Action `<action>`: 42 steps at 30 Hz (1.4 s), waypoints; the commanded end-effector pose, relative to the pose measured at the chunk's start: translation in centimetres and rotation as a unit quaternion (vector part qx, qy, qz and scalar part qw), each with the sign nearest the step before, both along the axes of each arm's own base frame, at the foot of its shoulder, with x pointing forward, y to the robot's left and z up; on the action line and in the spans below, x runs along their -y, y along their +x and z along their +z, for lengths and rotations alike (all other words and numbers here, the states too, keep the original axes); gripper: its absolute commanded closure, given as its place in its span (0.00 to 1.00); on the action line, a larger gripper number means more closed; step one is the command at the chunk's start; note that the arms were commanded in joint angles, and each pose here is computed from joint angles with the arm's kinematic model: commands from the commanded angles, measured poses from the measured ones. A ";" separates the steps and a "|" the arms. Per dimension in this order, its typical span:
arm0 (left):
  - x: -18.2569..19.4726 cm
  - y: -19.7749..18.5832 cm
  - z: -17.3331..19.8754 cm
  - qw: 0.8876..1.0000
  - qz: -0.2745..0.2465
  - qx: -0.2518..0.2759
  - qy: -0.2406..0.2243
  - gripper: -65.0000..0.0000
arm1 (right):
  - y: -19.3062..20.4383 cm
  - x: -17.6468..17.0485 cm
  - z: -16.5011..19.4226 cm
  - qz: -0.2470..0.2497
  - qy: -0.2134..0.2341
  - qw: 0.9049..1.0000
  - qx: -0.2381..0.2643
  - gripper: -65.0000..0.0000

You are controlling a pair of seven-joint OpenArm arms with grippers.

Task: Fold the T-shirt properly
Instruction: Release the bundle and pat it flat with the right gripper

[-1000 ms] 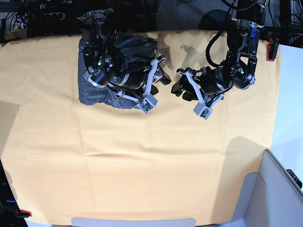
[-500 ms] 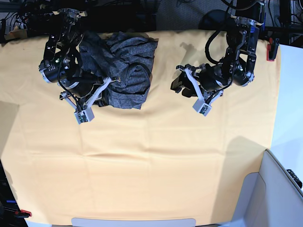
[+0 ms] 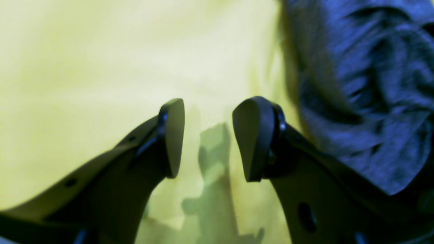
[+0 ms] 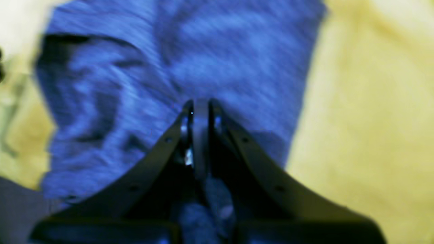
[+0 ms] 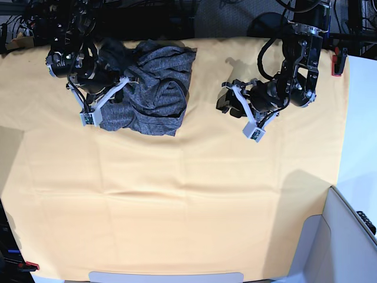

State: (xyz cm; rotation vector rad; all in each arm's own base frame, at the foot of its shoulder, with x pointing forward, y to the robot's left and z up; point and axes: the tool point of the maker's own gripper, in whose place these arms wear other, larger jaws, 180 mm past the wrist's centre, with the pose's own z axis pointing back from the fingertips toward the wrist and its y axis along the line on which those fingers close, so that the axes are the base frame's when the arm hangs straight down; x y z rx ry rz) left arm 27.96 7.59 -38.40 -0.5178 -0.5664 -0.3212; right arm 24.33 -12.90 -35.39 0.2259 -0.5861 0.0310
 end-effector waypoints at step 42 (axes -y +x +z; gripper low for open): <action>-0.8 1.5 1.6 0.999 0.017 0.050 -0.015 0.58 | 3.6 -12.0 6.5 0.172 0.110 0.969 0.138 0.96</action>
